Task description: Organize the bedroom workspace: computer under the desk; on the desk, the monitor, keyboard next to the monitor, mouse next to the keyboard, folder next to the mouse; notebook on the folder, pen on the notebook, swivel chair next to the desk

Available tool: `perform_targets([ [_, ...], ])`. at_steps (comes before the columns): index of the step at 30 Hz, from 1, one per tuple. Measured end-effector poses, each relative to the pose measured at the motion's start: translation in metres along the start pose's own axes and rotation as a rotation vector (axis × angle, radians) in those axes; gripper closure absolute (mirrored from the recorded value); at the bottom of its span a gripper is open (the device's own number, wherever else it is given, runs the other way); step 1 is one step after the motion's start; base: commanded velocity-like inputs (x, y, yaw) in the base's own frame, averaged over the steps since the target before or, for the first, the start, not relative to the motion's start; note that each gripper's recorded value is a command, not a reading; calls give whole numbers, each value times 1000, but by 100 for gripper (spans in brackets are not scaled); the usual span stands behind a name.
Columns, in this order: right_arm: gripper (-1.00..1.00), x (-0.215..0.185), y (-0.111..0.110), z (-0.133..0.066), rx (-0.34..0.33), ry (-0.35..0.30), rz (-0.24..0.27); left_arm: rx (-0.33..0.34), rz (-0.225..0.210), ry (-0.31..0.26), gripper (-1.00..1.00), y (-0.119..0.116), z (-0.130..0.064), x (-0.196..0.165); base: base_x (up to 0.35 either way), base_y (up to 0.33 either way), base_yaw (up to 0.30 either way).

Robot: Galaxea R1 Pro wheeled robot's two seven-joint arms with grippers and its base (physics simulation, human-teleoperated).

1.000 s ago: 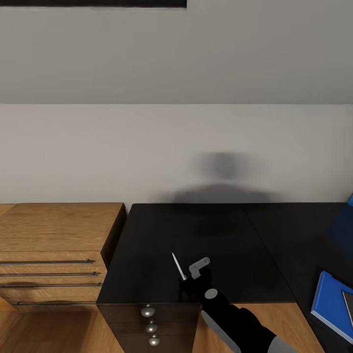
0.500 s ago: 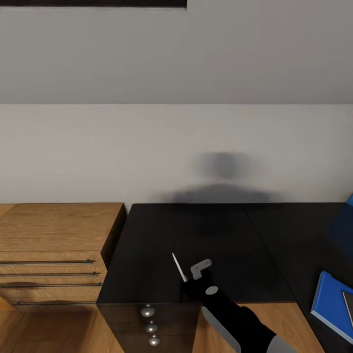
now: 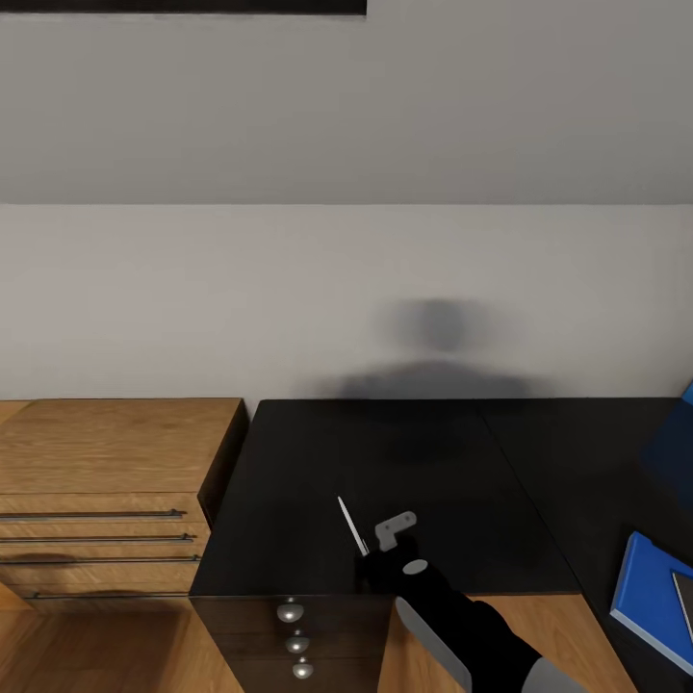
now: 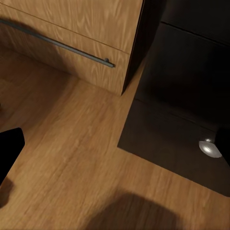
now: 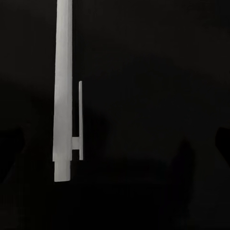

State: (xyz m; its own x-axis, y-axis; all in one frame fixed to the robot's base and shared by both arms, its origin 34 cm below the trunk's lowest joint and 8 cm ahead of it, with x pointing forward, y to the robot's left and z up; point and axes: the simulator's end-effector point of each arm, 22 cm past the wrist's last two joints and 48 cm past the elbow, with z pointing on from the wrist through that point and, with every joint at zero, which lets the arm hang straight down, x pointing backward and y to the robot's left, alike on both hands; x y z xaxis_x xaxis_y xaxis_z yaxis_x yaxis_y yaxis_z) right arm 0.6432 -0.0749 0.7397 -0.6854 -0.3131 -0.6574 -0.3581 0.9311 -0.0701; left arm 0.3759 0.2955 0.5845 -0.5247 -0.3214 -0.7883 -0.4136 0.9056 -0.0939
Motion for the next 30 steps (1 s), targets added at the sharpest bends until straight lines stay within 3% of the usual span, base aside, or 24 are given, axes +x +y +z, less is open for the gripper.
perform_targets([
  [30, -100, 1, 3, 0, -4, 12, 1, 1, 10, 4, -100, 4, -1, 1, 26, 36, 0],
])
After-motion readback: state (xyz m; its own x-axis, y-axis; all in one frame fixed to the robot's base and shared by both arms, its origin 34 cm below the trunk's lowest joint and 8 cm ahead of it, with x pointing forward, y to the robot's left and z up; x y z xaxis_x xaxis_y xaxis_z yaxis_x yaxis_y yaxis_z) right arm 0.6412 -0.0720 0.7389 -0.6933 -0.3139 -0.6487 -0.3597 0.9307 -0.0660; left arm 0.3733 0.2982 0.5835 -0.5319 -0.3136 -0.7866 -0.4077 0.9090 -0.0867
